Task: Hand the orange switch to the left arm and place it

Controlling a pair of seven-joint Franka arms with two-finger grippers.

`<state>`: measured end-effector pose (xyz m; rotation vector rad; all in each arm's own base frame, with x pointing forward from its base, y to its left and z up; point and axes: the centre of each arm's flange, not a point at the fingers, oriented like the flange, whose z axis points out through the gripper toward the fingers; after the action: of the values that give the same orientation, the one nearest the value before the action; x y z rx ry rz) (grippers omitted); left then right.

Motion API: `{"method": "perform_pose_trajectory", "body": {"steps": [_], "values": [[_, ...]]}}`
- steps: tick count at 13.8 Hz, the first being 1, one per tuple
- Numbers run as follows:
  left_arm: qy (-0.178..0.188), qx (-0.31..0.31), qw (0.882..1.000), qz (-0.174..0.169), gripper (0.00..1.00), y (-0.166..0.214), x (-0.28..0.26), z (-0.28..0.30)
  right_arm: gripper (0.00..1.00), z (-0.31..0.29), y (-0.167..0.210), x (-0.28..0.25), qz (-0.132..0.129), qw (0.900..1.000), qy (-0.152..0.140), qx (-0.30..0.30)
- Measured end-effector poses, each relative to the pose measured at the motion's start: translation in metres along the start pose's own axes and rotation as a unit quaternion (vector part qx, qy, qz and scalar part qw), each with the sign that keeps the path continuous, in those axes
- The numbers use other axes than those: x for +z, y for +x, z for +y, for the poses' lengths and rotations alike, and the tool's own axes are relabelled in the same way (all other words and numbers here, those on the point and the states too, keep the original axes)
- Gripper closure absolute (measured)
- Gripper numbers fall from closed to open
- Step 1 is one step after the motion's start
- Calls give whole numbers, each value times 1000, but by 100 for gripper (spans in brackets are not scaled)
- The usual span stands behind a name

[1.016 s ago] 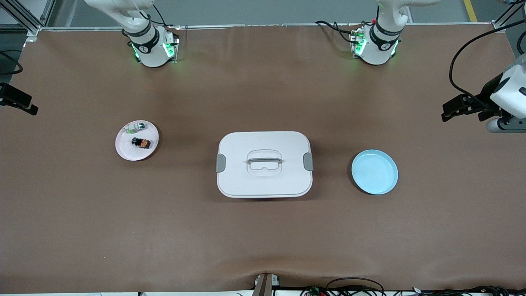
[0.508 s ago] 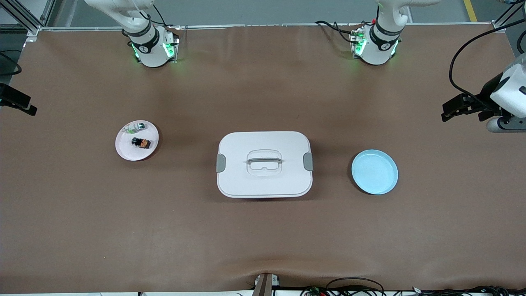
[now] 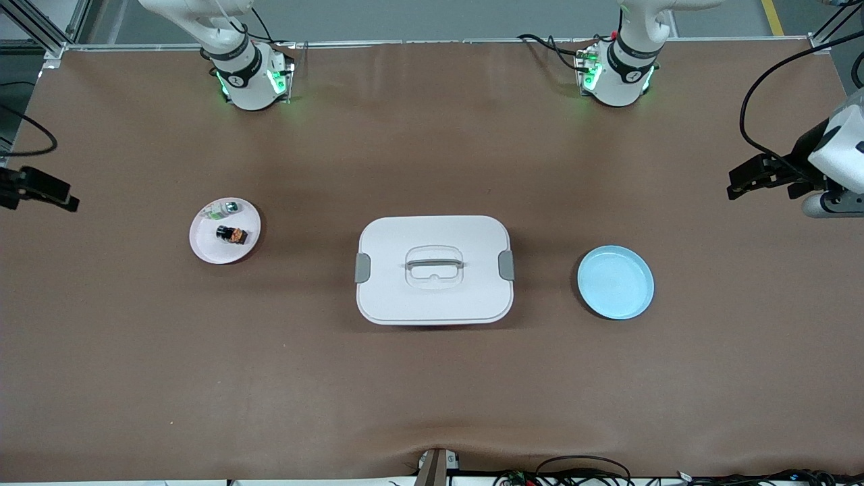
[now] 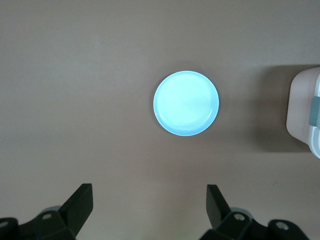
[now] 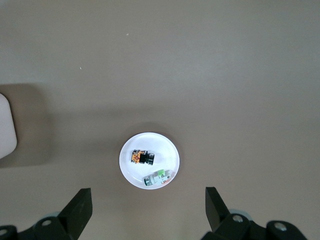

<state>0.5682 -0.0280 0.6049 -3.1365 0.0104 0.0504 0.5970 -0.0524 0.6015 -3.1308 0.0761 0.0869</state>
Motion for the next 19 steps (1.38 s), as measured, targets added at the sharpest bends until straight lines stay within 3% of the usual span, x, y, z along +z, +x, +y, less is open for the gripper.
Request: {"method": "perform_pose_trajectory", "body": {"steps": [11,16,19], "values": [[0,-3,1000,0,0,0,0,-3,0,-4,28,95,-49,999,0,3],[0,-4,1000,0,0,0,0,-5,0,-5,17,158,-38,999,2,38],[0,-5,1000,-1,0,1,1,-6,0,-7,-6,187,-34,998,22,49]]}}
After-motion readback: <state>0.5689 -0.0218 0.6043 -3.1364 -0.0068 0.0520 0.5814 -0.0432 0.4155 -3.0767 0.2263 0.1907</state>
